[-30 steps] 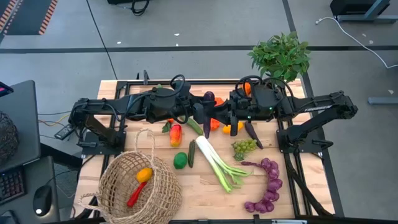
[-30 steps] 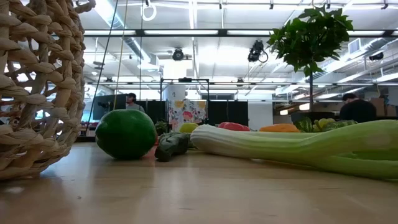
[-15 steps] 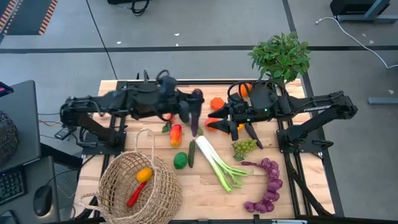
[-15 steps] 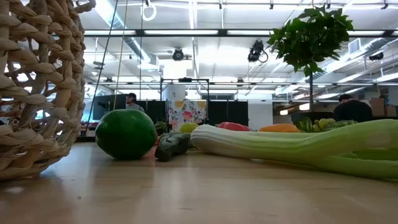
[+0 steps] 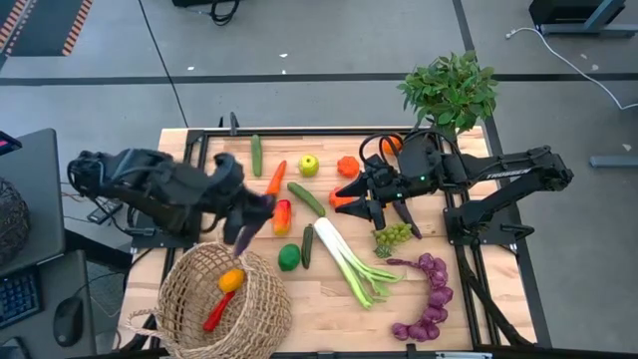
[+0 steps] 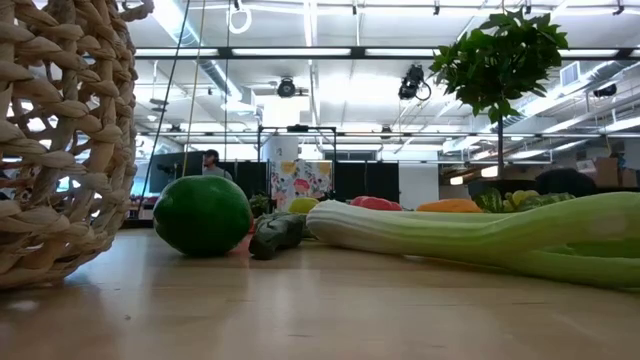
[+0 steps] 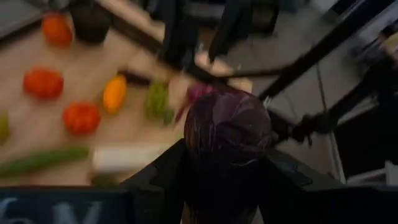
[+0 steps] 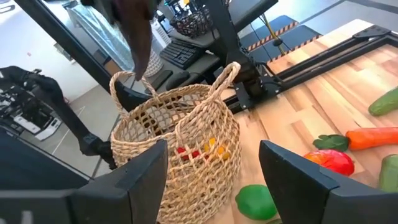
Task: Build produce basket
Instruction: Put the bottom eggplant into the basket, then put the green chili pepper into the basket
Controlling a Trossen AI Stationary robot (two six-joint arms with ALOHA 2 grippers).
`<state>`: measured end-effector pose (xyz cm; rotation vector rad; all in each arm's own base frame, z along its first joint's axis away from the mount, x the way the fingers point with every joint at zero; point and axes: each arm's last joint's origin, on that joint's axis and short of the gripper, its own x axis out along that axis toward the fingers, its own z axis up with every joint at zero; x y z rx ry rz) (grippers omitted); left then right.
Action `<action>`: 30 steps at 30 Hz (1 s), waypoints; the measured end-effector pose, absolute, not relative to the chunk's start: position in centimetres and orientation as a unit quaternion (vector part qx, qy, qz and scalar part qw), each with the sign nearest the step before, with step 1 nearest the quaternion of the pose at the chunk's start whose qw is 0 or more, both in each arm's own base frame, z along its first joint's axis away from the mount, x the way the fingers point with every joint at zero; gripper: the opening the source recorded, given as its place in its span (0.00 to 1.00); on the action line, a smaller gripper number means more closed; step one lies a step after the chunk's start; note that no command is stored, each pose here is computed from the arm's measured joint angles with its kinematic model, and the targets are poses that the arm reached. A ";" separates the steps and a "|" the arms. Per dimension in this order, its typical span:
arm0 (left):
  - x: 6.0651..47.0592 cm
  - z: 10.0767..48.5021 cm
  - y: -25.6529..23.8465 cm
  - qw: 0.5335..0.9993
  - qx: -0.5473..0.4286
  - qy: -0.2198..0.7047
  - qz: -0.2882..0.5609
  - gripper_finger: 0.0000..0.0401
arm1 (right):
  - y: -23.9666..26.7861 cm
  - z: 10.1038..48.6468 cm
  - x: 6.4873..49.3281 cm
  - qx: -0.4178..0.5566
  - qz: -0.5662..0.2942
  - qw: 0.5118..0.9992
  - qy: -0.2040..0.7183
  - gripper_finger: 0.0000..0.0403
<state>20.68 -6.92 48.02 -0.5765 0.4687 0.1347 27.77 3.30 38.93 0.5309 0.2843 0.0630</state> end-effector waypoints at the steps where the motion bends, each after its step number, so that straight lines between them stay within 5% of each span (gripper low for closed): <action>1: 20.2 47.8 -7.2 0.925 -0.285 0.243 0.065 0.38 | 3.3 38.9 27.8 0.261 0.031 0.954 0.140 0.64; 15: 18.0 43.9 -11.6 0.869 -0.186 0.457 0.033 0.43 | 3.1 38.9 27.8 0.259 0.004 0.957 0.134 0.64; 30: 19.2 42.8 -12.3 0.852 -0.198 0.481 0.063 0.83 | 2.8 38.2 27.5 0.266 -0.024 0.949 0.167 0.64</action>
